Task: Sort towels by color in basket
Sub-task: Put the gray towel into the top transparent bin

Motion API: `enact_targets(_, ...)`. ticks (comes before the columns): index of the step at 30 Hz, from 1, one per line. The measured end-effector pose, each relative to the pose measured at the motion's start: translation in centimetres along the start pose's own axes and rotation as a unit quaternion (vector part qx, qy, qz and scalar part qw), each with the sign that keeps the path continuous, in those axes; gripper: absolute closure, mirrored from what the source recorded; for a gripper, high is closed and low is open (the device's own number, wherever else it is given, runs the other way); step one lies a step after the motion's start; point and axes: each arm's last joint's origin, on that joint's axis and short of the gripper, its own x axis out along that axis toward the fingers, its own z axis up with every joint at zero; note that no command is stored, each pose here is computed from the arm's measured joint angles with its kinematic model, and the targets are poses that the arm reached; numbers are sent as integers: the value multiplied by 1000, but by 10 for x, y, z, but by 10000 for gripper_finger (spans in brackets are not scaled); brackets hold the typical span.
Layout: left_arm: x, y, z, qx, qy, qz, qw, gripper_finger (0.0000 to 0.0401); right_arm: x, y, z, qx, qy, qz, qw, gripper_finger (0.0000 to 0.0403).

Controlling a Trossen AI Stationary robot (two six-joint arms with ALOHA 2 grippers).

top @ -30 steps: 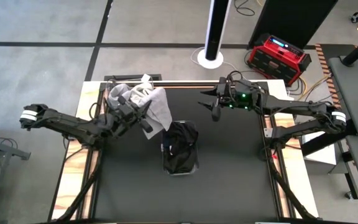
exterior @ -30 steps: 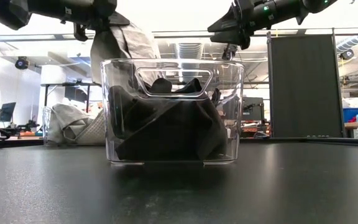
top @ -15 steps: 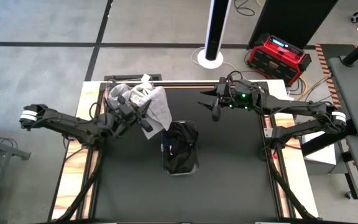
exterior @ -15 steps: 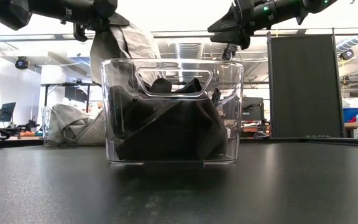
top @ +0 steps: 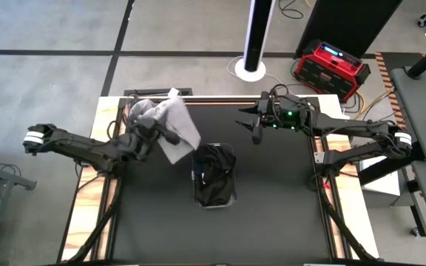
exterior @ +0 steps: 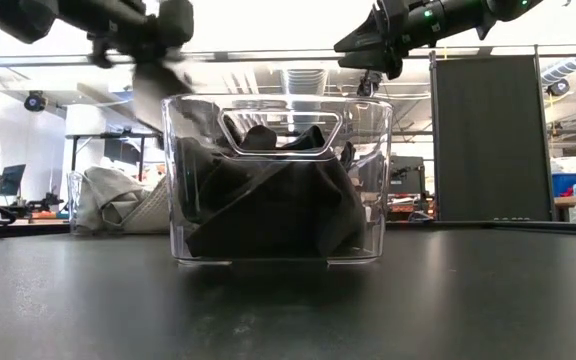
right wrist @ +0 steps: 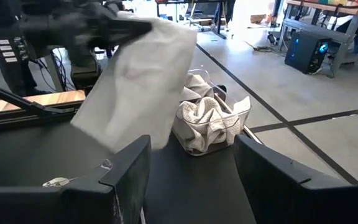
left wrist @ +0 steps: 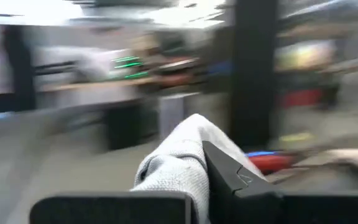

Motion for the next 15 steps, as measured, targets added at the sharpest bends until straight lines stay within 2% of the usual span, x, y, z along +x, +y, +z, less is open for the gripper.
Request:
enact_targets(2,1,3,0,43,25,97,994,401,0,0,0,0,0,0,1000,184)
enact_targets(4,1,3,0,80,40,144,986,401,0,0,0,0,0,0,1000,184)
enact_targets(15,26,7,30,126,35,155,979,401,0,0,0,-4,-1,0,1000,184)
